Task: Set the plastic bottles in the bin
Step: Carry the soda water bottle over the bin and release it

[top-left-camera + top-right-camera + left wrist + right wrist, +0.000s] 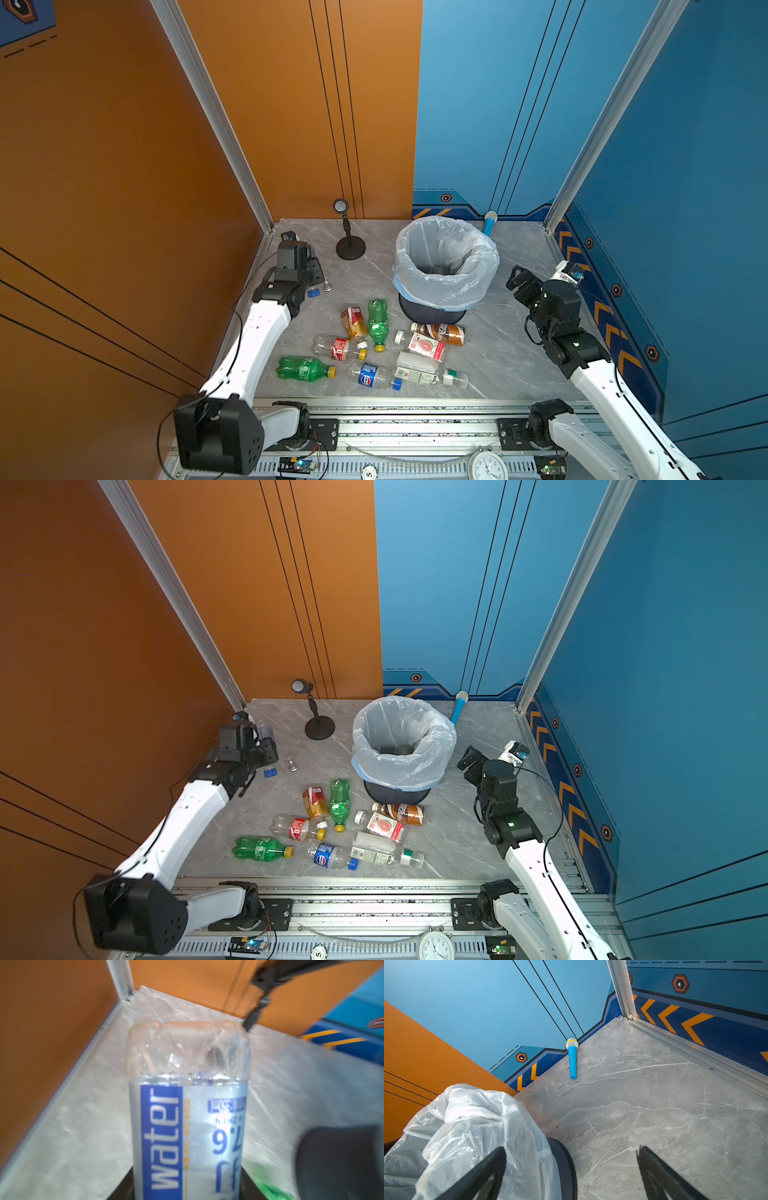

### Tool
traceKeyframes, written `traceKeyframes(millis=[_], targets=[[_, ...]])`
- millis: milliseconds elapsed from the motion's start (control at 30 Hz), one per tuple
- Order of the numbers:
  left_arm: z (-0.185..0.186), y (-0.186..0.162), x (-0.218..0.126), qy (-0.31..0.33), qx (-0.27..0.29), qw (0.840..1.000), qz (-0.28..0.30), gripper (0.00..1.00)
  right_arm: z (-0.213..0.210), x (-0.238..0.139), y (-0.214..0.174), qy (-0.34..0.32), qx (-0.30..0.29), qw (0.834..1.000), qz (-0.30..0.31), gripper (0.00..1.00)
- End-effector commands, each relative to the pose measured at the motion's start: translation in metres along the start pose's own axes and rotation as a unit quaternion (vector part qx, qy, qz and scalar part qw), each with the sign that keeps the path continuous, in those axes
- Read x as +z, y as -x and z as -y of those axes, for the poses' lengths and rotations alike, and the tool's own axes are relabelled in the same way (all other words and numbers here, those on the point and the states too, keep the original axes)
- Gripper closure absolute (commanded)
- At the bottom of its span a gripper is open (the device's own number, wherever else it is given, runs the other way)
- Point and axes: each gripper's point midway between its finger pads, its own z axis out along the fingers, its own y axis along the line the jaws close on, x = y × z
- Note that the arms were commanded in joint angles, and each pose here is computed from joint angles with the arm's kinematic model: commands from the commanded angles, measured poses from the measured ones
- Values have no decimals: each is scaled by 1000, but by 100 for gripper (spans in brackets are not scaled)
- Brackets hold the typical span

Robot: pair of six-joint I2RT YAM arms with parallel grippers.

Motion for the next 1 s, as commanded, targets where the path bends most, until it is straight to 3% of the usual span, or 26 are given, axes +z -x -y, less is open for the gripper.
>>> traceKeyframes(millis=[0,267,533,767,967], targets=[[28,7,-12,-98,-73,991,51,49,-1,5,-4,8,10,1000,-6,0],[79,36,-54,-168,-40,981,91,49,-3,7,-8,12,14,1000,-13,0],[220,68,-86,-306,44,942,129,49,1,0,-7,11,17,1000,-9,0],[339,47,-83,-387,120,908,103,49,7,-7,-7,9,19,1000,-5,0],[373,28,-68,-405,126,903,70,49,10,-10,-6,8,19,1000,-3,0]])
